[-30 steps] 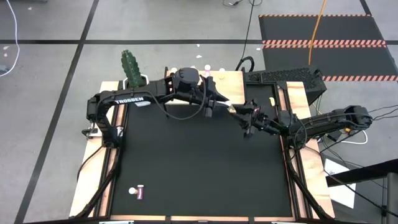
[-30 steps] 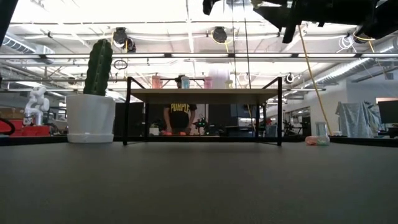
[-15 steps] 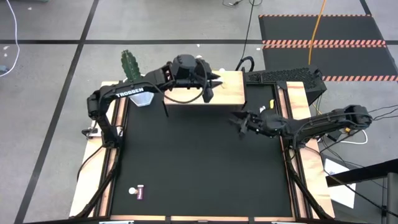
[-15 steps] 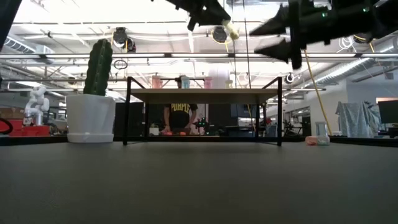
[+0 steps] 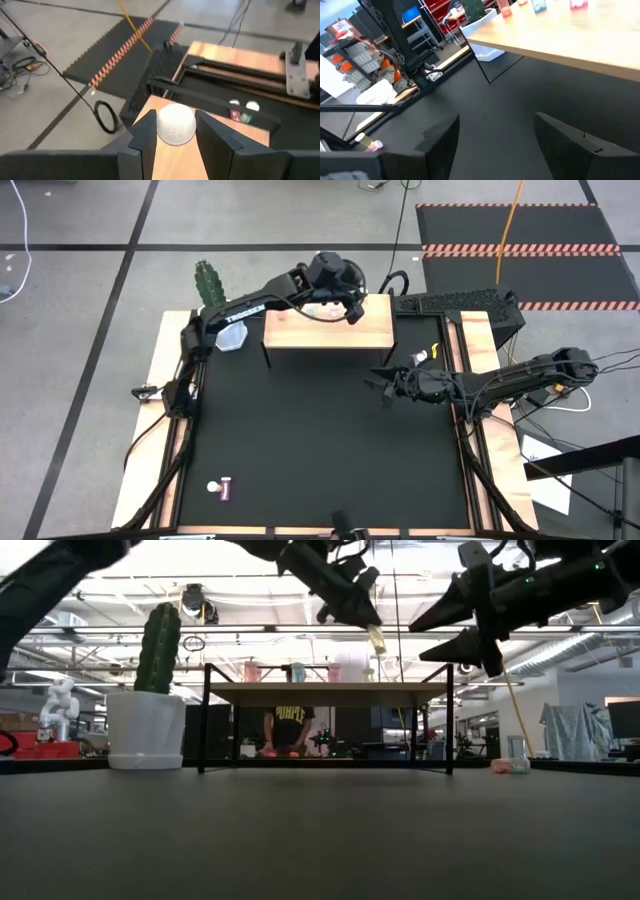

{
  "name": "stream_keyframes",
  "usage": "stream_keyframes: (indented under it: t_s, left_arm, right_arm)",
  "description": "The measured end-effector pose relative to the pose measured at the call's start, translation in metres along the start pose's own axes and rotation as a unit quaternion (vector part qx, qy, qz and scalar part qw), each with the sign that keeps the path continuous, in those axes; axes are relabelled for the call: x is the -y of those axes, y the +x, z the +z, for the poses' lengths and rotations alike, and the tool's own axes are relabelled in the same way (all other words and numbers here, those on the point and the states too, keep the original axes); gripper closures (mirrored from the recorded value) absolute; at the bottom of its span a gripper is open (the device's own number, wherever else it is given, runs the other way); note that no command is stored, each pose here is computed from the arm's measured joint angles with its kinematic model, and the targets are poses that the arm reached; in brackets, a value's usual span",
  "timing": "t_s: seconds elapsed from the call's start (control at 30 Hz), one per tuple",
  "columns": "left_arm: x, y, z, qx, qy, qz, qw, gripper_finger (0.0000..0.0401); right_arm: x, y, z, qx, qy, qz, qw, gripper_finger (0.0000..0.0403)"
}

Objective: Pick and place medicine bottles onto shelf by color
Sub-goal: Put the right yellow pill bottle aligned with the other yellow pill bottle on the shelf

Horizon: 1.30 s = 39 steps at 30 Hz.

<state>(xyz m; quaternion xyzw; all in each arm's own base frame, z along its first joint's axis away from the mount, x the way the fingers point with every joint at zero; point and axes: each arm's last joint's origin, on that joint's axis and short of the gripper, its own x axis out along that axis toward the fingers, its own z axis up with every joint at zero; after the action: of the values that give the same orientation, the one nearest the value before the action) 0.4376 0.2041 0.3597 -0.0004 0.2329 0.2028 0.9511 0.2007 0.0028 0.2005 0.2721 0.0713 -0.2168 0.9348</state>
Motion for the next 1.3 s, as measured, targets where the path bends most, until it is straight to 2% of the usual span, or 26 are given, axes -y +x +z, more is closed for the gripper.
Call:
stream_keyframes:
  t_s: [0.23,0.57,0.77,1.3]
  left_arm:
    - [0.007,0.008,0.0,-0.057,0.041,-0.017,0.997,0.0277]
    - [0.008,0.027,-0.033,-0.116,0.059,-0.026,0.991,0.0277]
    - [0.009,0.037,-0.043,-0.107,0.071,-0.025,0.991,0.0277]
    - [0.0,0.037,-0.044,-0.105,0.08,-0.005,0.991,0.0277]
  right_arm:
    - [0.001,0.0,-0.002,-0.006,0.009,-0.01,1.0,0.0151]
    - [0.003,0.0,0.0,0.017,0.004,-0.039,0.999,0.0151]
    - [0.004,0.0,0.0,0.023,0.001,-0.047,0.999,0.0151]
    - [0.004,0.0,0.0,0.023,0.008,-0.046,0.999,0.0151]
